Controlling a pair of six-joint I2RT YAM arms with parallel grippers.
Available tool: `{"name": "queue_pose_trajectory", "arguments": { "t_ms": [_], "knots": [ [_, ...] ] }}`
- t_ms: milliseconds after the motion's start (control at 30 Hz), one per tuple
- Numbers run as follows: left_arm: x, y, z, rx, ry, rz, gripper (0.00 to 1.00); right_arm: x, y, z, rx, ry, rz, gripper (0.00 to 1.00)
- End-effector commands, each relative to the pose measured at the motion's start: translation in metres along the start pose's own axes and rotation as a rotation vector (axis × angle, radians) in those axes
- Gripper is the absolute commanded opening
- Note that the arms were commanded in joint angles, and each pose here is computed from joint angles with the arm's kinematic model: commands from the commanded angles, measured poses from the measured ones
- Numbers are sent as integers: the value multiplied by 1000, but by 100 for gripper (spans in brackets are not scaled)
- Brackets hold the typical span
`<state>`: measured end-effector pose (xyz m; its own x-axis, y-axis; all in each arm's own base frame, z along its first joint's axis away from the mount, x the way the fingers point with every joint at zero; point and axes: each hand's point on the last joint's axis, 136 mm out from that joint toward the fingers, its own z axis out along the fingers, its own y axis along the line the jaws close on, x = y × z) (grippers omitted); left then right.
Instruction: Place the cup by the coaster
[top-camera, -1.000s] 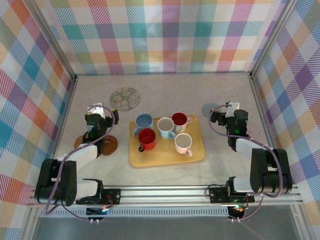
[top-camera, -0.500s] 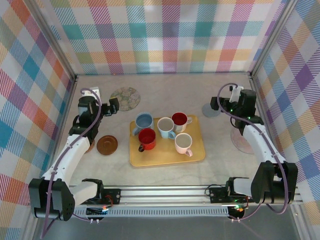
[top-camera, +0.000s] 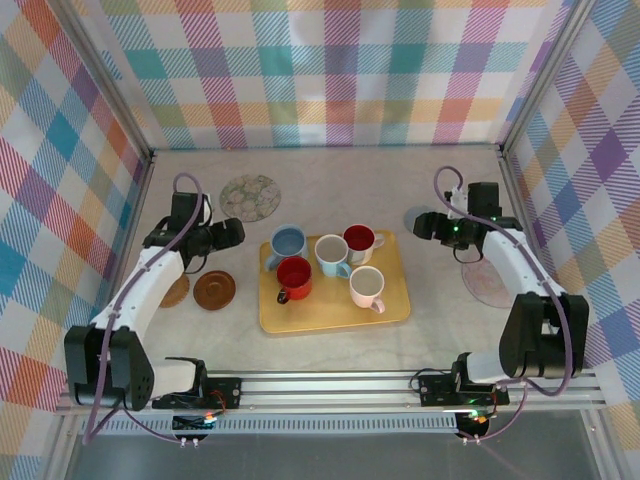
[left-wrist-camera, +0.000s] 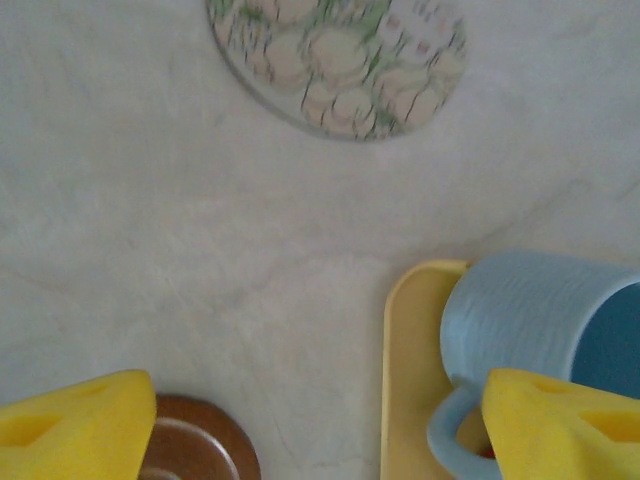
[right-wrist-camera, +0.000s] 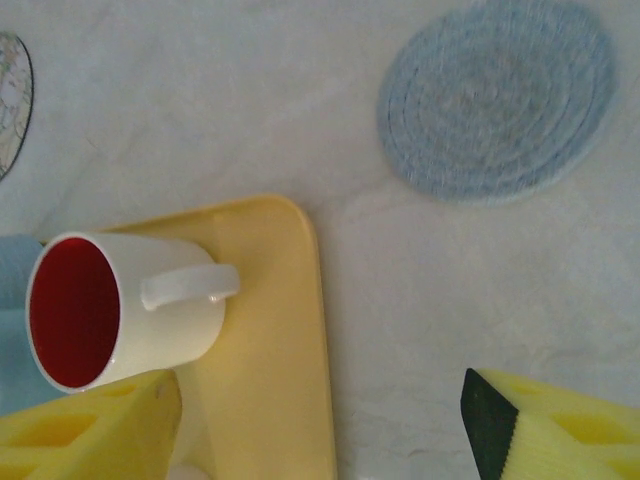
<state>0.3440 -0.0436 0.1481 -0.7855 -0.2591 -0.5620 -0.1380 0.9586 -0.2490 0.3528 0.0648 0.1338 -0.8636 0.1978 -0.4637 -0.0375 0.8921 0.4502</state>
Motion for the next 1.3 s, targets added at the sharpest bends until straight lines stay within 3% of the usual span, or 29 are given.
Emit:
{"name": "queue_pose_trajectory", "arguments": {
  "t_ms": [0,233,533,933,1267],
  "knots": [
    [23,-4,7,20,109,-63,79,16,8,4,-57,82,62,71],
    [40,-8,38,36,201,-99,68,38,3,22,-79,138,122,69],
    [35,-17,74,58,259,-125,62,12,11,37,-138,109,128,67],
    [-30,-36,95,66,185,-83,62,-39,45,94,-197,153,43,62],
    [-64,-48,115,74,175,-50,65,-58,60,155,-173,223,-1,60]
  ]
}}
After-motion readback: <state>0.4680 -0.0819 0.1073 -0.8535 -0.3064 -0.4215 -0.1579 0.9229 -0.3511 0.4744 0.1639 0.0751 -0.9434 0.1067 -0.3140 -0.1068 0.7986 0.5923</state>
